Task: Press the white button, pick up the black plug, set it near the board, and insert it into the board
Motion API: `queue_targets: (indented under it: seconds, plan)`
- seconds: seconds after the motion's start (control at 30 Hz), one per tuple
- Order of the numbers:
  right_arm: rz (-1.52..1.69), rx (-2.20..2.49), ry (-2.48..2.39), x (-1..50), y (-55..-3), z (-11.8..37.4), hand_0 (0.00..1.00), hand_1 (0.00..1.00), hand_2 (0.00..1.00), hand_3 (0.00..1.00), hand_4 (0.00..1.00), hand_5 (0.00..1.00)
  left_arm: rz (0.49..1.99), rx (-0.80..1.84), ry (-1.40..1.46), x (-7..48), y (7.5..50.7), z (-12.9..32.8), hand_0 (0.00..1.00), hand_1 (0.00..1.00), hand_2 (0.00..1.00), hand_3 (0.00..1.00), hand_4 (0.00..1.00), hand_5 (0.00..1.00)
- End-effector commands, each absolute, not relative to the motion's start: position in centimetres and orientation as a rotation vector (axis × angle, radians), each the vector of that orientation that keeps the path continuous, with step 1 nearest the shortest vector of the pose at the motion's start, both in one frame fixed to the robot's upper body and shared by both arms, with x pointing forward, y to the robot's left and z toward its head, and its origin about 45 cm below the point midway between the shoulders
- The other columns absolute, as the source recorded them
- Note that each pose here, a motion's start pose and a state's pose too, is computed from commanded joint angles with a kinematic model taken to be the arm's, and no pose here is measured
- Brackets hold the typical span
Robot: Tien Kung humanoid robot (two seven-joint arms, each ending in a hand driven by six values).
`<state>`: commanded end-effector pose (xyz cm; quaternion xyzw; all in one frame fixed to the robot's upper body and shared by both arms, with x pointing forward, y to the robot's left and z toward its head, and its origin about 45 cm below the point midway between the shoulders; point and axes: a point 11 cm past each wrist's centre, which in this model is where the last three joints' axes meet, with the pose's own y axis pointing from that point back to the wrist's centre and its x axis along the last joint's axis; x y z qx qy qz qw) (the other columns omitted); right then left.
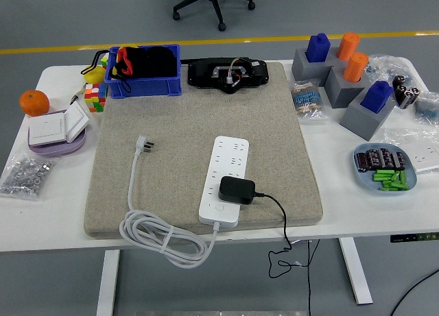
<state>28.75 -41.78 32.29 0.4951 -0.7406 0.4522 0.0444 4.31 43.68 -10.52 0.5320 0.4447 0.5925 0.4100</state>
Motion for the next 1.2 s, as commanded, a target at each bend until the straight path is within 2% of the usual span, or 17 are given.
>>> queue_targets:
  seconds: [1.2]
  plan:
    - [1.374,1.533,-2.226,29.3,-41.4,32.1,0.503,0.391,0.400,0.448,0.734,0.220,1.469,1.384,1.081,4.6,44.8,-10.0,0.706,0.698,0.670,0.712,0.720,0.291]
